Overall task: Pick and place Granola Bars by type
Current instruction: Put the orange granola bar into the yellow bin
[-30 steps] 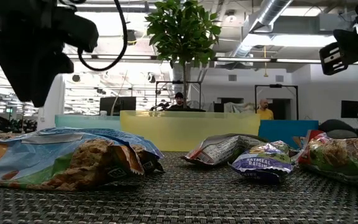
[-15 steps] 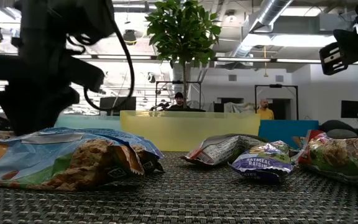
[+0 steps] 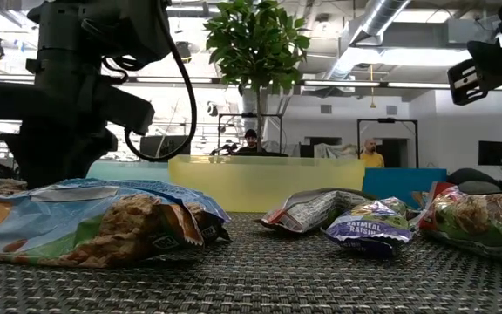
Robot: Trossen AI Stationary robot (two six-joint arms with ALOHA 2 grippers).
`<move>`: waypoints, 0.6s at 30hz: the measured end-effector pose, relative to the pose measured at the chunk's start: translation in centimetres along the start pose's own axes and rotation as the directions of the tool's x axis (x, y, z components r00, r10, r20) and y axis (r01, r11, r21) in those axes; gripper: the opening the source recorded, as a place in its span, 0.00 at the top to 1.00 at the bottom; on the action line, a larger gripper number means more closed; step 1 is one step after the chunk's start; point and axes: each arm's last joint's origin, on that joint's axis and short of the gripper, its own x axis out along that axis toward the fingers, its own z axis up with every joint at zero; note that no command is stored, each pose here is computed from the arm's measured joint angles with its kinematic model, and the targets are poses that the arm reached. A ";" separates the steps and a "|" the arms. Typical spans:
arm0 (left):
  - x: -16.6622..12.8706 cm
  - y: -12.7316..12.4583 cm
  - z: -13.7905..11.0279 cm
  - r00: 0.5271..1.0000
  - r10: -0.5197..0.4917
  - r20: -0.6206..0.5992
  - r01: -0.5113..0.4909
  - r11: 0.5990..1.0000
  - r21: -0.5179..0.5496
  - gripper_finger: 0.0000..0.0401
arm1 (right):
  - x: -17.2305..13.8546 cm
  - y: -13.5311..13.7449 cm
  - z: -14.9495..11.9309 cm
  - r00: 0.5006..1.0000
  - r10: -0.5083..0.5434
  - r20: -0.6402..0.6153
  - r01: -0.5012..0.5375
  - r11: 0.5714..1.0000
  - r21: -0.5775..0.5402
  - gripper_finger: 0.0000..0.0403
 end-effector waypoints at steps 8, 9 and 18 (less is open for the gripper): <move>0.0 -0.1 0.1 1.000 -0.011 0.004 0.011 1.000 -0.003 0.85 | 0.0 0.0 0.0 1.000 0.000 0.001 0.000 1.000 0.000 0.68; -0.1 -0.1 0.1 1.000 -0.017 0.007 0.017 1.000 -0.003 0.87 | 0.0 0.0 0.0 1.000 0.000 0.001 0.000 1.000 0.000 0.68; -2.7 0.1 0.1 0.987 -0.005 0.162 0.006 1.000 -0.007 0.92 | 0.0 0.0 0.0 1.000 0.000 0.002 0.000 1.000 0.000 0.68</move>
